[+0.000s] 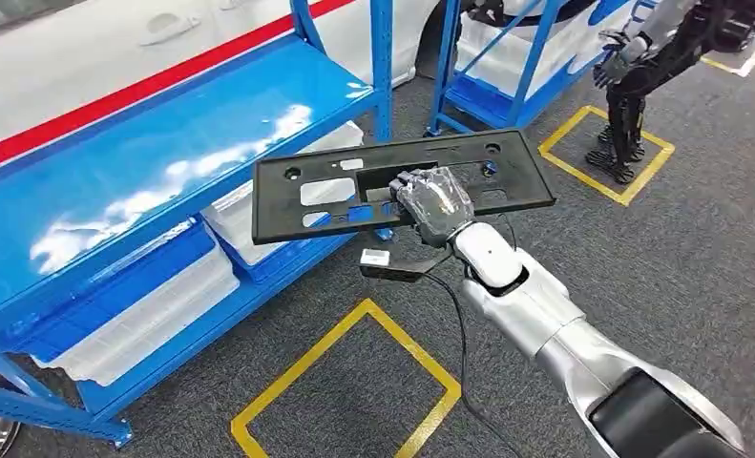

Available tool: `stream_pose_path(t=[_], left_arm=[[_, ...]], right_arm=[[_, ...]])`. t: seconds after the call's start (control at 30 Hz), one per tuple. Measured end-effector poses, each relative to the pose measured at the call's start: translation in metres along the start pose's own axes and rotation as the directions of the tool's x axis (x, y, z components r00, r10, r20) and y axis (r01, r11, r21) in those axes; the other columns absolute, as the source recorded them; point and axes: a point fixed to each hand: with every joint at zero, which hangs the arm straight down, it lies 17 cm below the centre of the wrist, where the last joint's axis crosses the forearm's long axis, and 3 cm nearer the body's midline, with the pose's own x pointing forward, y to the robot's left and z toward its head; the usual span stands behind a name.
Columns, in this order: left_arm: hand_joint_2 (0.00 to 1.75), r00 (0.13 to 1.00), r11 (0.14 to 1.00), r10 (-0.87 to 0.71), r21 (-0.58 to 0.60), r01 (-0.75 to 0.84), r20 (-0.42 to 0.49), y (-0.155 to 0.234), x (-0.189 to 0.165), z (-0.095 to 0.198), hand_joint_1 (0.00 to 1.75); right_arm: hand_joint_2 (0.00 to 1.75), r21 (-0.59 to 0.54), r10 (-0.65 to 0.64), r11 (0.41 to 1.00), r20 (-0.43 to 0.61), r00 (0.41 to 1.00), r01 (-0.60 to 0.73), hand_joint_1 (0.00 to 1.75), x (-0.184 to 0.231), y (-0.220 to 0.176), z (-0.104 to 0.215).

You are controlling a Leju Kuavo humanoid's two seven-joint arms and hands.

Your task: Take the parts from the cabinet and place them on the table.

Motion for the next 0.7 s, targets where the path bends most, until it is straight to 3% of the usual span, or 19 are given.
stream_pose_path(t=[0.27,0.7], left_arm=[[1.75,1.000,1.000,0.020,0.002,-0.020,0.001,0.005,0.001,0.000,0.00],[1.75,1.000,1.000,0.022,-0.005,-0.021,0.008,0.003,0.002,0.000,0.00]], right_arm=[[1.75,-0.003,-0.005,1.000,-0.004,1.000,0.005,1.75,0.001,-0.002,0.003],[1.75,0.005,0.032,0.999,-0.090,0.995,-0.032,1.75,-0.061,-0.013,0.034]])
